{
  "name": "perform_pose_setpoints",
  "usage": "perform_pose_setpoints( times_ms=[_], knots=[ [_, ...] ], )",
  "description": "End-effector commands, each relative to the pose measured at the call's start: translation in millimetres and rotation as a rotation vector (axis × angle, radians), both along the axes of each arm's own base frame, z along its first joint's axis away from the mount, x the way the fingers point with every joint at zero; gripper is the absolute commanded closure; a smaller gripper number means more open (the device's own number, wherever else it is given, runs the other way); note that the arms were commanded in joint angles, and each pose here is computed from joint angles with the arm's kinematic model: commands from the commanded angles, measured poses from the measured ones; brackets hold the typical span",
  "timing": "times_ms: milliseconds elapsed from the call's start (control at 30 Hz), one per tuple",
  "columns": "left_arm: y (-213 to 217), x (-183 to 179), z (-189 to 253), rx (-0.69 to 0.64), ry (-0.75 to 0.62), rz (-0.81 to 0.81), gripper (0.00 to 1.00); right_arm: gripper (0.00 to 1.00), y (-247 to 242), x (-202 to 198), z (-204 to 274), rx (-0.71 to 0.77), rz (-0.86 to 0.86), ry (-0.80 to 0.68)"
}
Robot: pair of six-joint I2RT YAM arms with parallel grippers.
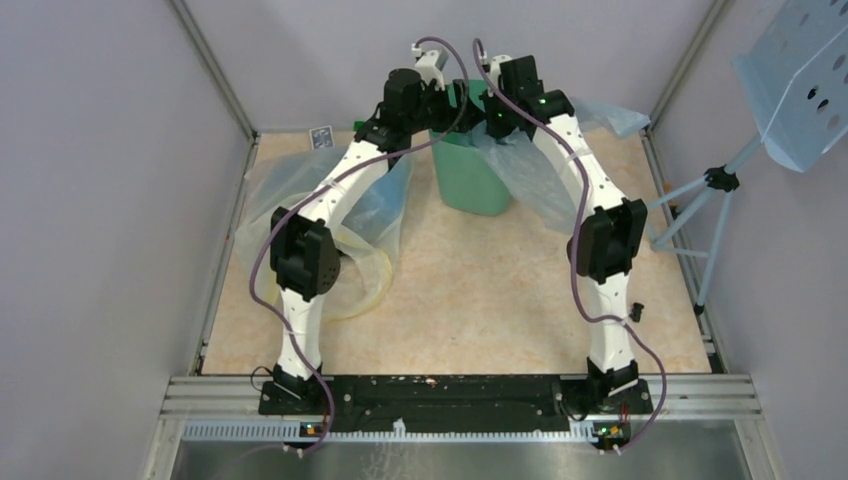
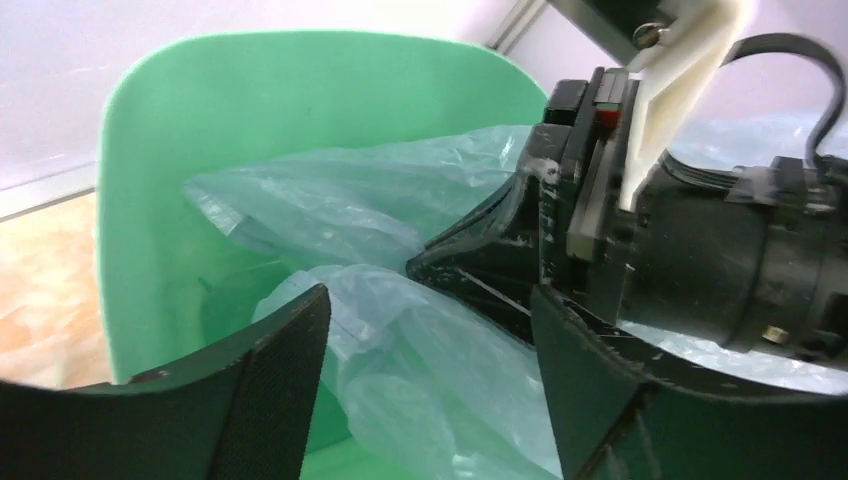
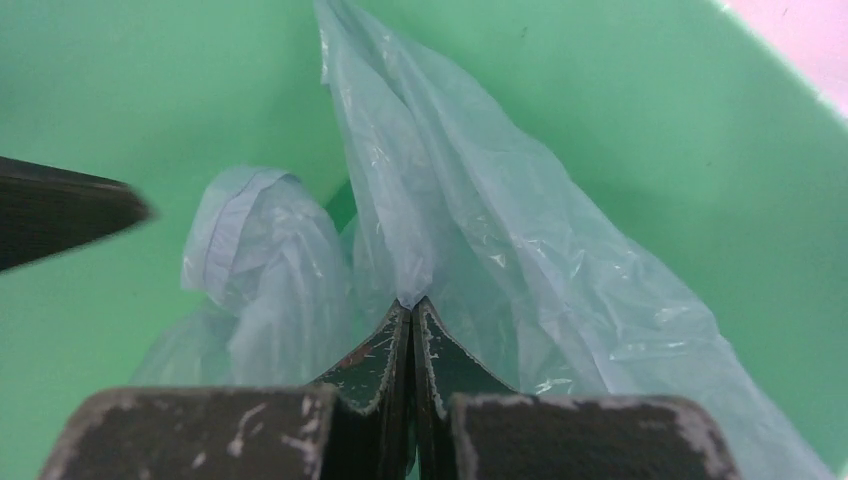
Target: Put the trash bags into the trash bin
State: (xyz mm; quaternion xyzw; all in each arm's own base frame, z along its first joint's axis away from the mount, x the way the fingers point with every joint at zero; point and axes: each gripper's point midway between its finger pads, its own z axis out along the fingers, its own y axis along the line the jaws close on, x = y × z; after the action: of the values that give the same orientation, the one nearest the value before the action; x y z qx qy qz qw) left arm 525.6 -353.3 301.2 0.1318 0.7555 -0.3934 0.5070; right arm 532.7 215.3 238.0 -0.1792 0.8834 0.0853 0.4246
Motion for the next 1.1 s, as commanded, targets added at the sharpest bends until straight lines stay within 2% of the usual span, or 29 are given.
perform_pose_setpoints(
  times_ms=[0,200,333,433,633,900,967,1067],
  knots=[
    [27.8,-20.7,76.9,-0.025,-0.119,0.08,0.18,1.0,4.0,3.4,18.4,0.068,-0.005,-0.011],
    [48.8,-21.1,84.3,0.033,-0.139,0.16,0.18,1.0,7.1,1.8,33.6,0.096,0.005,-0.037],
    [61.8,-14.4,82.7,0.086,-0.155,0.216,0.22,1.0,9.4,-0.1,39.6,0.112,0.016,-0.043],
    [71.7,-6.1,71.0,0.145,-0.147,0.261,0.25,1.0,10.3,-0.3,42.4,0.117,0.022,-0.049],
    [71.7,3.0,41.9,0.203,-0.128,0.264,0.25,1.0,12.2,0.3,45.4,0.124,0.031,-0.057],
    [70.1,16.4,8.9,0.277,-0.075,0.264,0.32,1.0,14.0,-2.5,45.3,0.131,0.041,-0.047],
    [71.1,18.9,1.0,0.289,-0.059,0.272,0.35,1.0,14.8,-5.1,44.1,0.13,0.047,-0.038],
    [70.8,21.3,-10.3,0.308,-0.033,0.273,0.5,1.0,15.2,-7.6,40.2,0.125,0.051,-0.023]
  ],
)
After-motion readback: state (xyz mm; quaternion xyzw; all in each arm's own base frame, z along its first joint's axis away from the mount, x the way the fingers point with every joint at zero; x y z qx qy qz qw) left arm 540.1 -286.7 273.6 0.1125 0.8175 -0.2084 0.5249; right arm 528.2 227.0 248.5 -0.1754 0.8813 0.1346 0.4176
